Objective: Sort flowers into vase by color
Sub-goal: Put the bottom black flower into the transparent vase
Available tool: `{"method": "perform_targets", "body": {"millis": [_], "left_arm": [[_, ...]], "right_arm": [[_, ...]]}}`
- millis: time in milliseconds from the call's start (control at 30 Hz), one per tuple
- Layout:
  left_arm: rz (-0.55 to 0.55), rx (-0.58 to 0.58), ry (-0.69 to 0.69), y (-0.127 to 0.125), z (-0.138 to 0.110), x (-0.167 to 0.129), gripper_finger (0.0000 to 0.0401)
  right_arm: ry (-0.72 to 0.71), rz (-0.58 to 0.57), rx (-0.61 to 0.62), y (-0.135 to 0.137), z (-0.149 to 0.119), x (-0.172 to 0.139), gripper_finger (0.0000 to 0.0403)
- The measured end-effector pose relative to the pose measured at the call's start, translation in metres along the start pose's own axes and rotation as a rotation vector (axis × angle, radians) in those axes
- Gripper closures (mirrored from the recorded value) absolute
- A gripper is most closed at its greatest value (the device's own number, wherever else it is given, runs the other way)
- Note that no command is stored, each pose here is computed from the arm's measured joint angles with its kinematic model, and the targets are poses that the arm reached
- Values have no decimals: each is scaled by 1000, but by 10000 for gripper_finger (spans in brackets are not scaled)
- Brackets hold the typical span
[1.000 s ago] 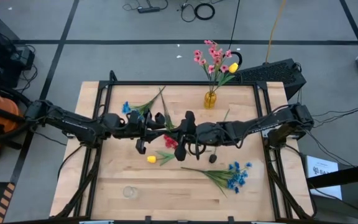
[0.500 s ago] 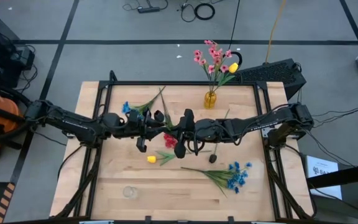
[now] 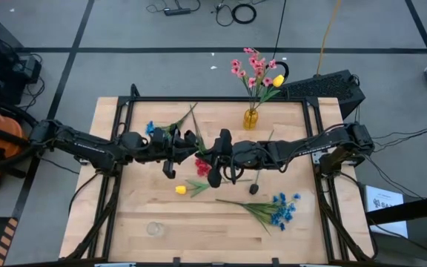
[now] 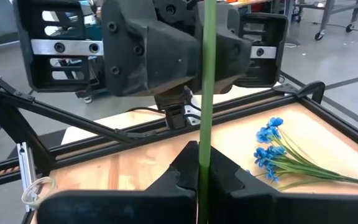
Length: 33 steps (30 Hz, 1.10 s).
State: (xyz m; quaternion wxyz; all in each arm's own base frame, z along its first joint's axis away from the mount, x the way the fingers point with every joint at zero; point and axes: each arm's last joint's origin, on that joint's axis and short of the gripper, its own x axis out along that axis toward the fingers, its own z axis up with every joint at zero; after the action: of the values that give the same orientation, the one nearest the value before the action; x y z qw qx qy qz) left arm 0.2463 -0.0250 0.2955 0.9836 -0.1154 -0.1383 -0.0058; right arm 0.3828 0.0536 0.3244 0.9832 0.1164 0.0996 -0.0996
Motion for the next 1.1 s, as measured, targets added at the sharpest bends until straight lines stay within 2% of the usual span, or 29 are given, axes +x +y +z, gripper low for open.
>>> {"method": "perform_targets", "body": {"millis": [133,300,633,867,1100], "left_arm": [[2,2,7,0,-1,0,333],[2,4,10,0,-1,0,388],[18,3,4,5,0,1,397],[17,3,-1,5,2,0,398],[38,9,36,5,20,-18,399]], "right_arm": [[-1,-6,1,-2,0,1,403],[-1,-6,1,-2,0,1,403],[1,-44,-3,-4,0,1,397],[56,-59,-23,-6,-2,-4,344],[133,-83,11,-14,15,-40,284]]}}
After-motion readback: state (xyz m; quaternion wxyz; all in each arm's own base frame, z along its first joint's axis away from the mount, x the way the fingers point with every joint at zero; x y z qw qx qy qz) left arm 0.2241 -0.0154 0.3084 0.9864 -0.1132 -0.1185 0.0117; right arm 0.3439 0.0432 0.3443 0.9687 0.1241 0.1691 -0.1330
